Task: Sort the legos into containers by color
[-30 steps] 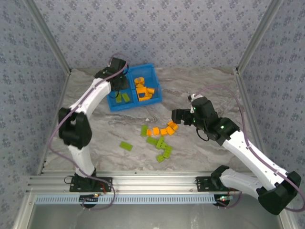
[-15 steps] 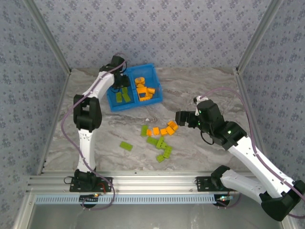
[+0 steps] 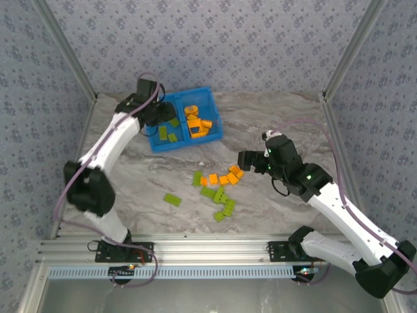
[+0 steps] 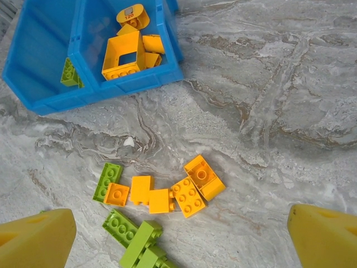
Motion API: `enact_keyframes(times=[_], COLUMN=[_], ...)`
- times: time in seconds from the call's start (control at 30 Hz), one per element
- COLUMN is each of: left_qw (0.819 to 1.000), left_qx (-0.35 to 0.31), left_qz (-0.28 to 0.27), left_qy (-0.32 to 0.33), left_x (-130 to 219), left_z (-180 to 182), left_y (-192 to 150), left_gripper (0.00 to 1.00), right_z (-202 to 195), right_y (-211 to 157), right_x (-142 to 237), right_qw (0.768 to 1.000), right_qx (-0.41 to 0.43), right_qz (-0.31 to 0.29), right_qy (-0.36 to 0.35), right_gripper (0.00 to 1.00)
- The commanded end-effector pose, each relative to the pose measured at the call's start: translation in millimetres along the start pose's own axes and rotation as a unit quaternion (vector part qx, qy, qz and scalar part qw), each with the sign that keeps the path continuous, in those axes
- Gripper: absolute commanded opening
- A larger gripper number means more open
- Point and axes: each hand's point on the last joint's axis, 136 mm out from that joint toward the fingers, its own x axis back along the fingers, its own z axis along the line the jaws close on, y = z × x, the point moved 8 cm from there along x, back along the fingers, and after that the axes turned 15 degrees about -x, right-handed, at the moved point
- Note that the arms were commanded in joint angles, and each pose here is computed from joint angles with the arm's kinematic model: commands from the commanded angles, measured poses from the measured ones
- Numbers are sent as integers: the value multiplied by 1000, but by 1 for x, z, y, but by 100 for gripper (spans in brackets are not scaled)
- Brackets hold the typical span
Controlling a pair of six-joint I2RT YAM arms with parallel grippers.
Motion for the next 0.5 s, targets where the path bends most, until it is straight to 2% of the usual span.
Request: enact_keyframes(times=[0.0,0.13,0.23,0.47], left_qw=[995,985,975,954], left_qx=[92,153,205,265], left_qz=[-10,-24,1,122], left_qy=[34,73,90,62], left_x=[30,59,66,51], left_z=[1,6,17,14], left_y=[-41,-106,-154,-243], left_gripper=[55,62,65,68], right_z=[6,9,10,8], right_y=[3,2,3,0], right_x=[-6,-17,-23,-35], right_qw=[1000,1000,1000,1000], right_qx=[-11,-5,1,-2], right_qz=[-4,7,13,19], right_qy=[18,17,11,4], right_gripper=[100,100,100,100])
